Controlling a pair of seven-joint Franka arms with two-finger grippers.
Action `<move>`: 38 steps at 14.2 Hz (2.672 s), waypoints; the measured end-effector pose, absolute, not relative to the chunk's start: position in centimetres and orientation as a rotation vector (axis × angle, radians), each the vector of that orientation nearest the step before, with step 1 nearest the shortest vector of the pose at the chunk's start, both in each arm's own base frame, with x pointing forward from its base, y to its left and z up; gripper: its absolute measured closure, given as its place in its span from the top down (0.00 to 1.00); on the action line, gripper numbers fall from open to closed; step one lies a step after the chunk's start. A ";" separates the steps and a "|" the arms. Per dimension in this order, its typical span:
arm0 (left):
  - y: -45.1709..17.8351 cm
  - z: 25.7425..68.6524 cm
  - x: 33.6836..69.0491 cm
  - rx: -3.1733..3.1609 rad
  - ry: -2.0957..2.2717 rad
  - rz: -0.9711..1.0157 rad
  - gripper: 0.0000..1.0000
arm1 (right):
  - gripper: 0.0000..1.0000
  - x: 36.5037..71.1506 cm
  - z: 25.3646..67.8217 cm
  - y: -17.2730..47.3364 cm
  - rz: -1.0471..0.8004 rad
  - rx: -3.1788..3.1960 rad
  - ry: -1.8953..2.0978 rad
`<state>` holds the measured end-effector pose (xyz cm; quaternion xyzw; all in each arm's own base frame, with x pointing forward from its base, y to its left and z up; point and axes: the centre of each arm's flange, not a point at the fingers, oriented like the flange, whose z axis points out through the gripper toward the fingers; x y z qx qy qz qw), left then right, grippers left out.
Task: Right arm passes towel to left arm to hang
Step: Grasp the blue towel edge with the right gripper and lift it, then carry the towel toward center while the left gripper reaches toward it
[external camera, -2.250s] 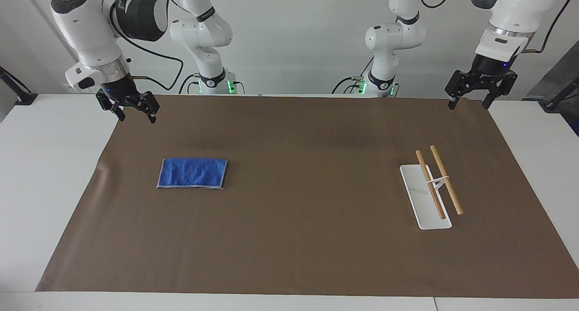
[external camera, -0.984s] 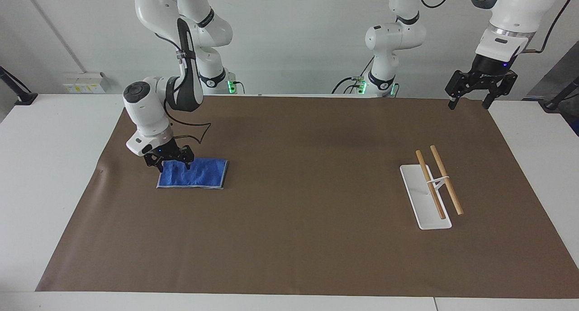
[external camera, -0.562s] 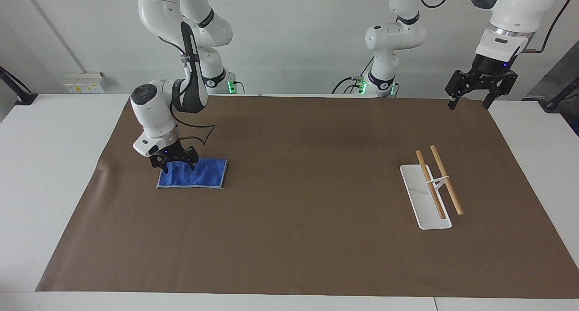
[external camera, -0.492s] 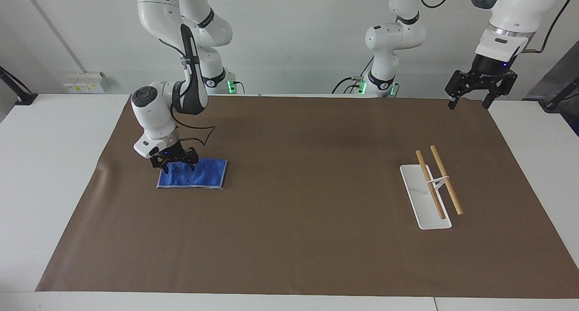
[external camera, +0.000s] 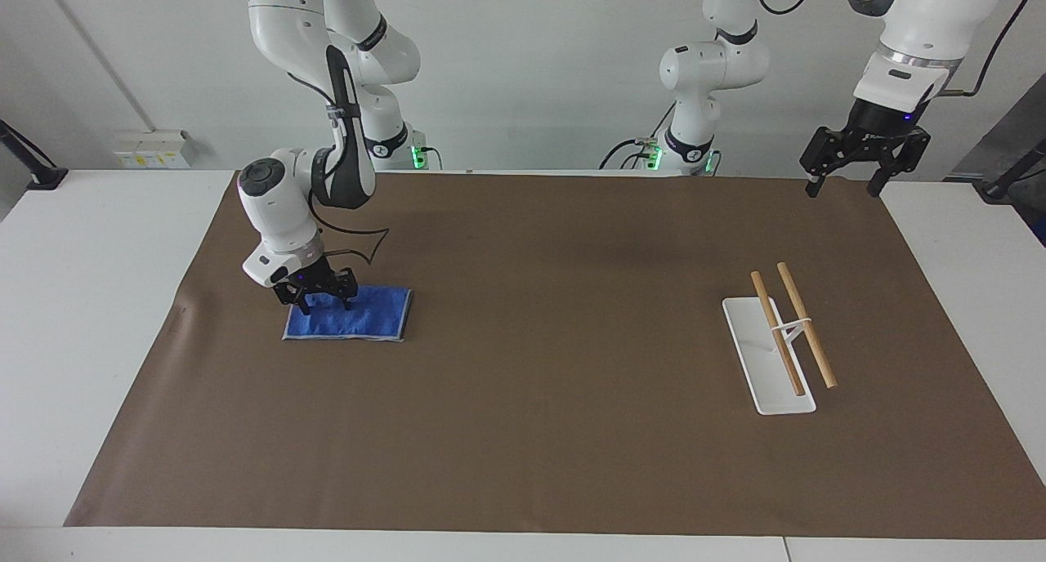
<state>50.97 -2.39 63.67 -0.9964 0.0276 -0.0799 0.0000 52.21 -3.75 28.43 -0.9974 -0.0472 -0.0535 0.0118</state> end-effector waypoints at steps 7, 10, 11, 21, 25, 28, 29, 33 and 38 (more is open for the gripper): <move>0.6 63.6 50.9 -3.137 0.001 -0.239 1.00 | 0.04 54.4 31.3 -2.8 -0.210 -3.066 -0.107; 0.6 63.6 50.9 -3.137 0.003 -0.236 1.00 | 0.04 57.4 36.9 -1.9 -0.242 -3.041 -0.107; 0.5 63.6 50.9 -3.137 0.004 -0.235 1.00 | 0.04 58.3 38.6 -1.3 -0.260 -3.033 -0.100; -1.0 63.1 50.7 -3.271 -0.146 -0.224 1.00 | 0.04 61.1 47.9 10.7 -0.305 -2.668 0.305; -4.0 61.8 51.1 -3.369 -0.564 -0.233 1.00 | 0.04 60.4 48.2 15.3 -0.170 -2.442 0.517; -6.7 60.1 51.4 -3.403 -0.789 -0.244 1.00 | 0.04 59.9 48.7 18.6 -0.076 -2.259 0.698; -8.0 59.4 51.5 -3.397 -0.881 -0.263 1.00 | 0.04 59.7 48.8 19.4 -0.046 -2.193 0.755; -13.9 57.4 51.2 -3.349 -1.242 -0.329 0.90 | 0.04 59.2 49.1 22.0 0.055 -1.964 0.945; -19.2 54.8 51.5 -3.301 -1.520 -0.317 0.79 | 0.04 57.5 47.3 27.8 0.136 -1.799 1.113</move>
